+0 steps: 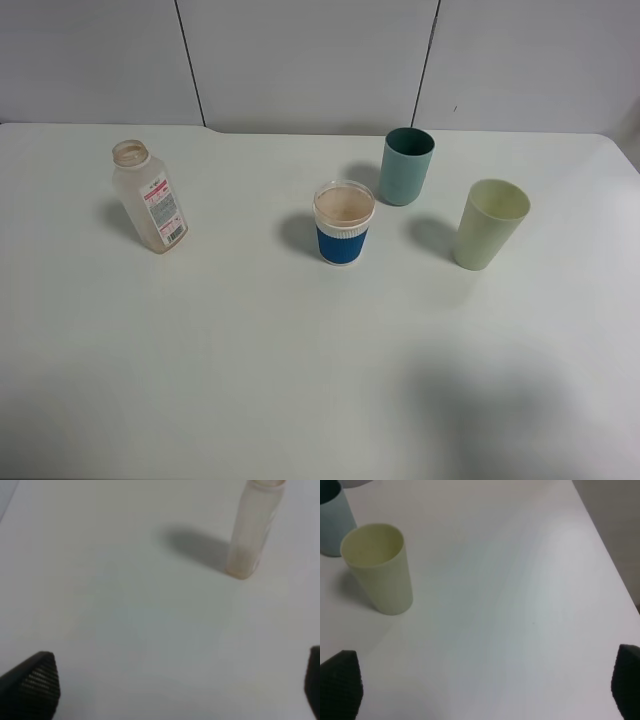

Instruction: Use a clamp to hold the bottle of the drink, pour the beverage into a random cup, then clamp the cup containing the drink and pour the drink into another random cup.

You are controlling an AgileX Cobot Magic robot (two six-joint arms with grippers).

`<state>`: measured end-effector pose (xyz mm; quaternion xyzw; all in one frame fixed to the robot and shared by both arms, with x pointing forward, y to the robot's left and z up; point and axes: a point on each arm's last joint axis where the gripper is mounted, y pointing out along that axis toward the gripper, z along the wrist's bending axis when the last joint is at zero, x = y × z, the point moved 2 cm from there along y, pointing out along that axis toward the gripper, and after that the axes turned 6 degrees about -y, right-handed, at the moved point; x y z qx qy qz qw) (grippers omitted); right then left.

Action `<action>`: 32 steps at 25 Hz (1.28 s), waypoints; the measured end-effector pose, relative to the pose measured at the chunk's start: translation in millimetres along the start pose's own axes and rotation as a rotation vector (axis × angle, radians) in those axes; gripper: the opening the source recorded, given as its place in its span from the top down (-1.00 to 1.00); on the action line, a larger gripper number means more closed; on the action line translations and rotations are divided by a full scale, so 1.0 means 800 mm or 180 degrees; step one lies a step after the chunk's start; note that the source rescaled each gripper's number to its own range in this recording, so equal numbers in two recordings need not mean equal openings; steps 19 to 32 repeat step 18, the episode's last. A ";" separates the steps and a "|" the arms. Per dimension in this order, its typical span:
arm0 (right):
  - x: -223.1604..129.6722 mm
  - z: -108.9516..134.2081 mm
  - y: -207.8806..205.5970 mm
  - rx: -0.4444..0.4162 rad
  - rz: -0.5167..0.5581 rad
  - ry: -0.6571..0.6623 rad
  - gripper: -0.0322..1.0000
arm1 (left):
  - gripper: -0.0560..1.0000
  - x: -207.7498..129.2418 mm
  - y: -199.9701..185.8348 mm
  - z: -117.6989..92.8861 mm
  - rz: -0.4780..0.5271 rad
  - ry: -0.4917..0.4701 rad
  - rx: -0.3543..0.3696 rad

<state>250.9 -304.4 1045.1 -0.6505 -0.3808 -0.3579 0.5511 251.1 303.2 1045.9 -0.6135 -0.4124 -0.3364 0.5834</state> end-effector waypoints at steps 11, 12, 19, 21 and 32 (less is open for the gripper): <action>0.000 0.000 0.000 0.0000 0.0000 0.0000 -1.00 | -0.99 0.000 0.000 0.000 0.0000 0.0000 0.0000; 0.000 0.000 0.000 0.0000 0.0000 0.0000 -1.00 | -0.99 0.000 0.000 0.000 0.0000 0.0000 0.0000; 0.000 0.000 0.000 0.0000 0.0000 0.0000 -1.00 | -0.99 0.000 0.000 0.000 0.0000 0.0000 0.0000; 0.000 0.000 0.000 0.0000 0.0000 0.0000 -1.00 | -0.99 0.000 0.000 0.000 0.0000 0.0000 0.0000; 0.000 0.000 0.000 0.0000 0.0000 0.0000 -1.00 | -0.99 0.000 0.000 0.000 0.0000 0.0000 0.0000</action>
